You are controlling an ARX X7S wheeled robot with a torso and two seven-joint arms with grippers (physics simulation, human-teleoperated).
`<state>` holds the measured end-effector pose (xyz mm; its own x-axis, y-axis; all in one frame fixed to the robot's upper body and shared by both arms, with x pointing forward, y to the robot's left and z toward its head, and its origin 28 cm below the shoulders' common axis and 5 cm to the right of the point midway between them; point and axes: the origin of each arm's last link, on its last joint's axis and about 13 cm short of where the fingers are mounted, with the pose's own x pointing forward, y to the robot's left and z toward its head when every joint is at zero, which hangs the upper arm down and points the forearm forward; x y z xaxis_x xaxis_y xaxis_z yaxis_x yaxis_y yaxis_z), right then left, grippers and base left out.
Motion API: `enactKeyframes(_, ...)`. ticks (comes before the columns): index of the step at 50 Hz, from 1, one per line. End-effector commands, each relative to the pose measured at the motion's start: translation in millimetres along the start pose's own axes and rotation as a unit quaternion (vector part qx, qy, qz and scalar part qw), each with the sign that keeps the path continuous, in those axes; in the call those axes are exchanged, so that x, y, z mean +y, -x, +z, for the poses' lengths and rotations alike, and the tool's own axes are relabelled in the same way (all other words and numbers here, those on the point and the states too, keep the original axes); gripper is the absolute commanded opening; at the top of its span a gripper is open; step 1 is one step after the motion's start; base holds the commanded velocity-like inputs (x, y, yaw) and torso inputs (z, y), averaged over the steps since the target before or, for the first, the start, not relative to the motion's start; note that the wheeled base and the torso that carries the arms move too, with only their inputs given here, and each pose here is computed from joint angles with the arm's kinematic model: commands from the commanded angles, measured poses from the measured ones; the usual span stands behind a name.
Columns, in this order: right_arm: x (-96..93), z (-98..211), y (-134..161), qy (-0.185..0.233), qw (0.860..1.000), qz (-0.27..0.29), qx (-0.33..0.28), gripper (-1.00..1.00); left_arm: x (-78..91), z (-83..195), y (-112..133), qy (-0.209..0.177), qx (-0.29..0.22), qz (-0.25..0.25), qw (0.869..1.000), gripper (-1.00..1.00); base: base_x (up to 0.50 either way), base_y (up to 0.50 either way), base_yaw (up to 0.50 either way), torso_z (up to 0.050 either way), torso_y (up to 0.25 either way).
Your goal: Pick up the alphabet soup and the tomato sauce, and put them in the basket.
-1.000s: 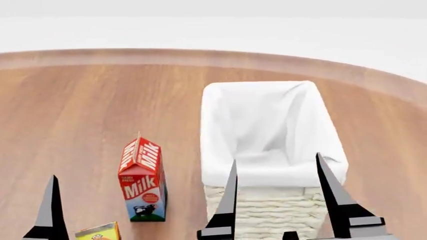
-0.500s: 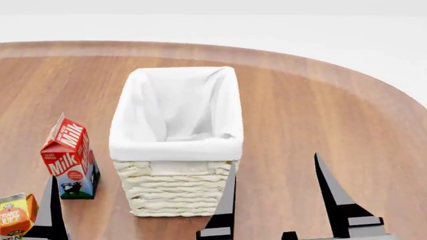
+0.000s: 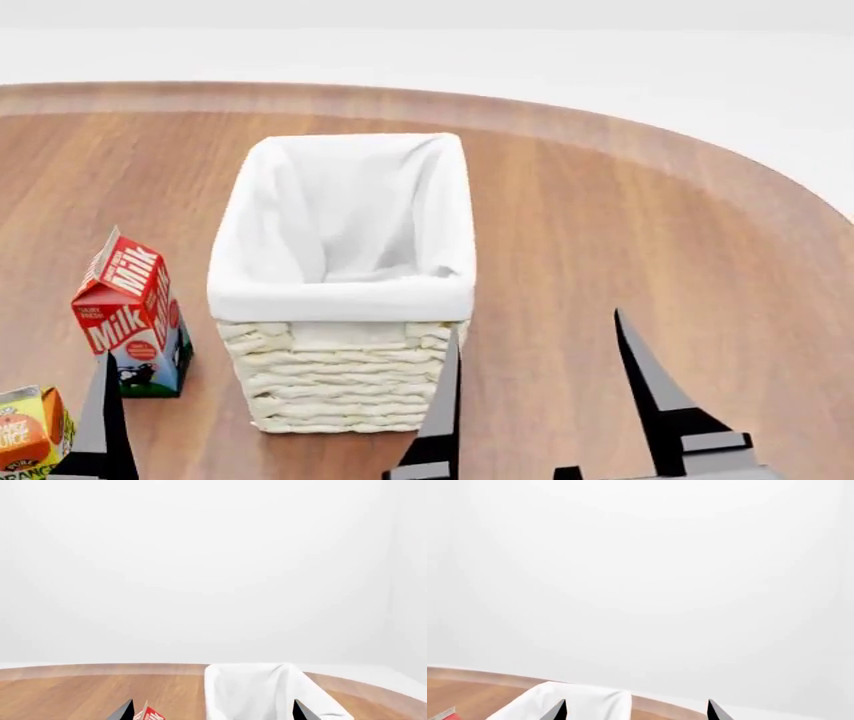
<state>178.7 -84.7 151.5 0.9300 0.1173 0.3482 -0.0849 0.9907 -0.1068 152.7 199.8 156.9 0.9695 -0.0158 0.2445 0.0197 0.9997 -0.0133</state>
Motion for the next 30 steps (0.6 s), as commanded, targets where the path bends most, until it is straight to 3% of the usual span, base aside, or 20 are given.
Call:
enactKeyframes(1, -1.8, 3.1, 0.9, -0.017, 1.000, 0.010, -0.018, 1.00, 1.2, -1.0, -5.0, 0.012, -0.020, -0.004, 1.000, 1.00, 0.00, 0.00, 0.00, 0.000, 0.000)
enactKeyframes(6, -0.7, 2.4, 1.0, -0.009, 1.000, 0.016, -0.019, 1.00, 1.5, 0.0, -4.9, 0.013, -0.020, -0.004, 1.000, 1.00, 0.00, 0.00, 0.04, 0.000, 0.000)
enactKeyframes(30, 3.0, 3.3, 2.2, 0.001, 0.999, 0.042, -0.018, 1.00, 1.2, 1.8, -3.8, 0.013, -0.021, -0.003, 1.000, 1.00, 0.00, 0.00, 0.50, 0.000, 0.000)
